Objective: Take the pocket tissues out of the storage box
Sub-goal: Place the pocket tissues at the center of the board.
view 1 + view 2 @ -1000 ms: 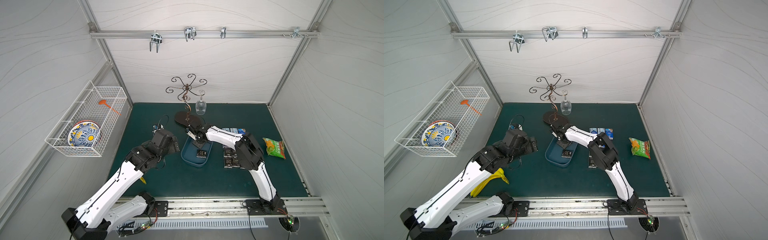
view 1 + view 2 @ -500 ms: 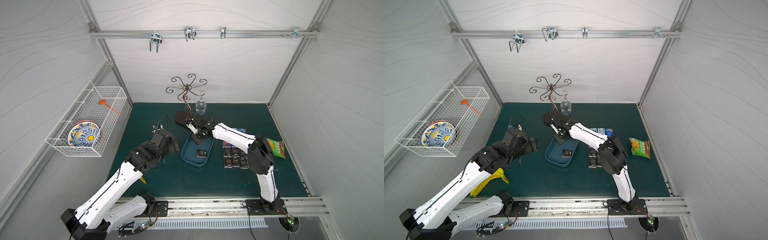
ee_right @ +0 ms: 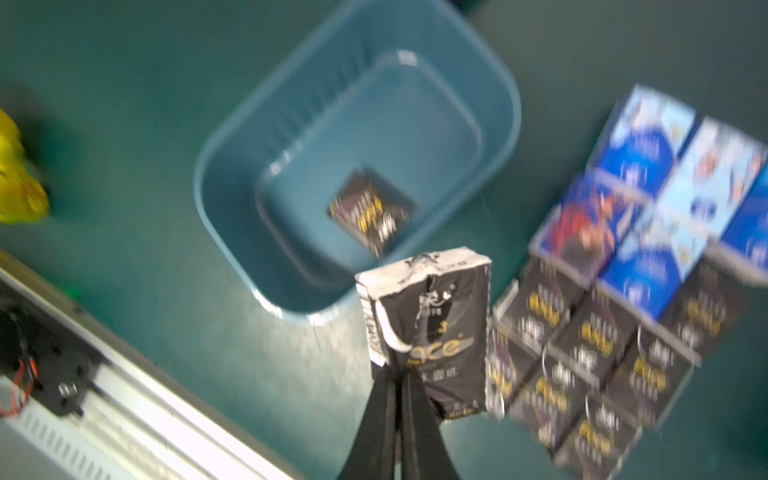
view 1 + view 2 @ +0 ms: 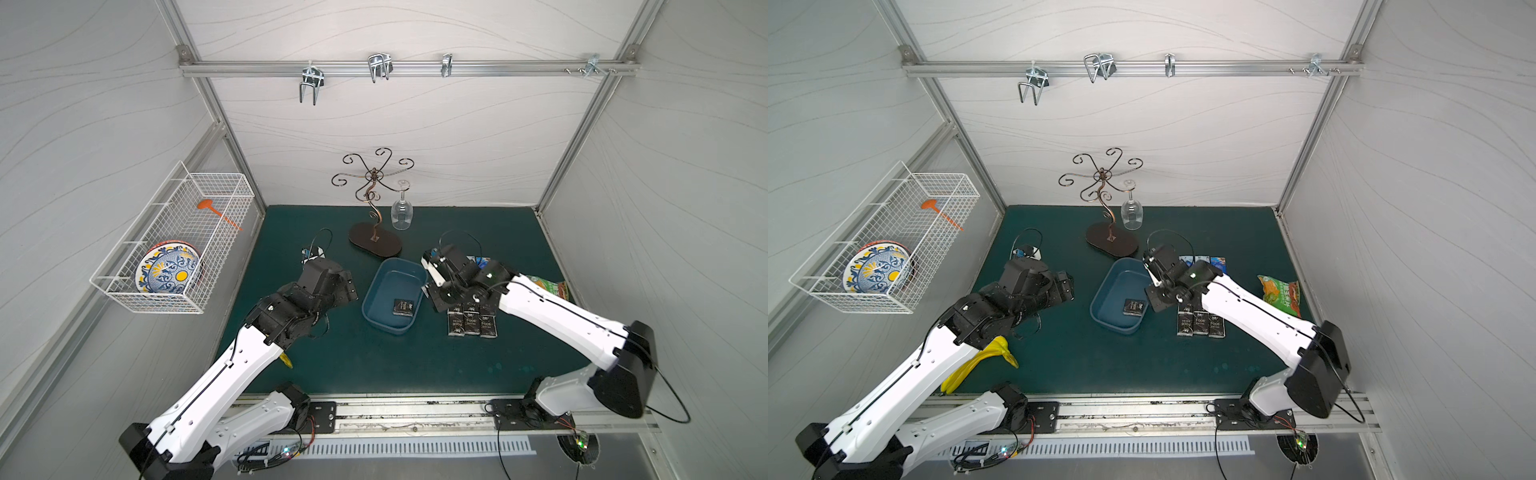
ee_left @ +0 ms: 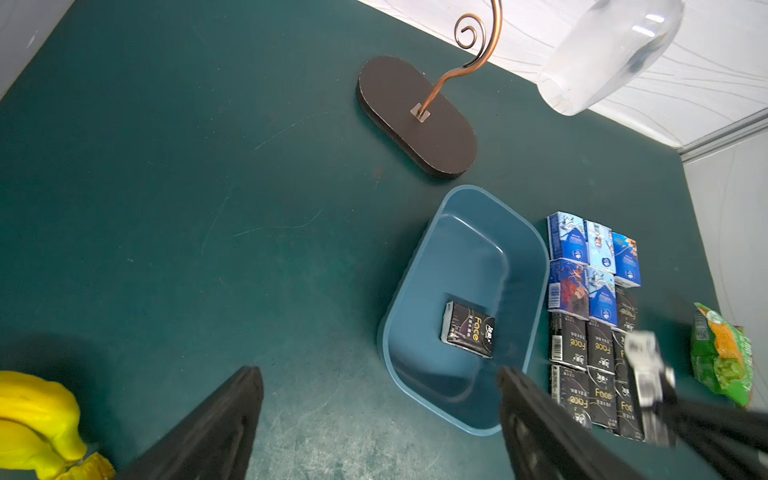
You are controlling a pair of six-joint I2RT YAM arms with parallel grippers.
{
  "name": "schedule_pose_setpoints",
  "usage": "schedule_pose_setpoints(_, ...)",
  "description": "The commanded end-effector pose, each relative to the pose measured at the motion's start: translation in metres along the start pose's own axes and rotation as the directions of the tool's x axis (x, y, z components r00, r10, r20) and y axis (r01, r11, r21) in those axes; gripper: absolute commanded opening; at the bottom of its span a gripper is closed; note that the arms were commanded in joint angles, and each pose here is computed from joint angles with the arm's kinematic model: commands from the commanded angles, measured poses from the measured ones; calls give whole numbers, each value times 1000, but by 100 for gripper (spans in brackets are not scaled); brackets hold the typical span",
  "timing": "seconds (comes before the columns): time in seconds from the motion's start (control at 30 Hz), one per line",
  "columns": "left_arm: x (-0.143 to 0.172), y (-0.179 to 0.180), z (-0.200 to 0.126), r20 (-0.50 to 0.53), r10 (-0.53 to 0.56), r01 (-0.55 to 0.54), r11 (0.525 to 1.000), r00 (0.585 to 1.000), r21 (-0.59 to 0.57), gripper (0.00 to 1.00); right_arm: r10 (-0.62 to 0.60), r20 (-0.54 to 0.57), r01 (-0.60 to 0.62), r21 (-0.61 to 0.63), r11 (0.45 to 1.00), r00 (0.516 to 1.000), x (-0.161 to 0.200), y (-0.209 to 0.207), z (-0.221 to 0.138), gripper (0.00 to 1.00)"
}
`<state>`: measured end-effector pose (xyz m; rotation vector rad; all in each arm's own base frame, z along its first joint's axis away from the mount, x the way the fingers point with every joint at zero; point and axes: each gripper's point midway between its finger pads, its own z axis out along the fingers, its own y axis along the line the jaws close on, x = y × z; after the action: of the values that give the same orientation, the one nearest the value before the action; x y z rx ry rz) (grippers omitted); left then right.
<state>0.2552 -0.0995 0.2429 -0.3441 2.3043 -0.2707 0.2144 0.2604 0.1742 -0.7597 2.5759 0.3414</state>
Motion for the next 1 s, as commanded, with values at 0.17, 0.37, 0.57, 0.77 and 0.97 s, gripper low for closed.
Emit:
schedule_pose_setpoints(0.17,-12,-18,4,32,-29,26,997,999,69,92,62,-172,-62,9,998,983,113,16,29,6)
schedule_pose_setpoints(0.37,-14,-21,7,25,-24,23,998,999,65,92,74,-197,-69,31,997,978,135,32,63,7)
schedule_pose_setpoints(0.57,-14,-21,7,25,-20,19,998,999,60,92,75,-257,-60,65,996,963,138,44,88,16)
schedule_pose_setpoints(0.77,-16,-20,5,33,-17,15,998,999,56,92,61,-253,-55,32,998,966,127,56,83,37)
schedule_pose_setpoints(0.97,-13,-21,9,19,-16,15,998,1000,57,92,90,-210,-82,47,995,974,117,36,57,49)
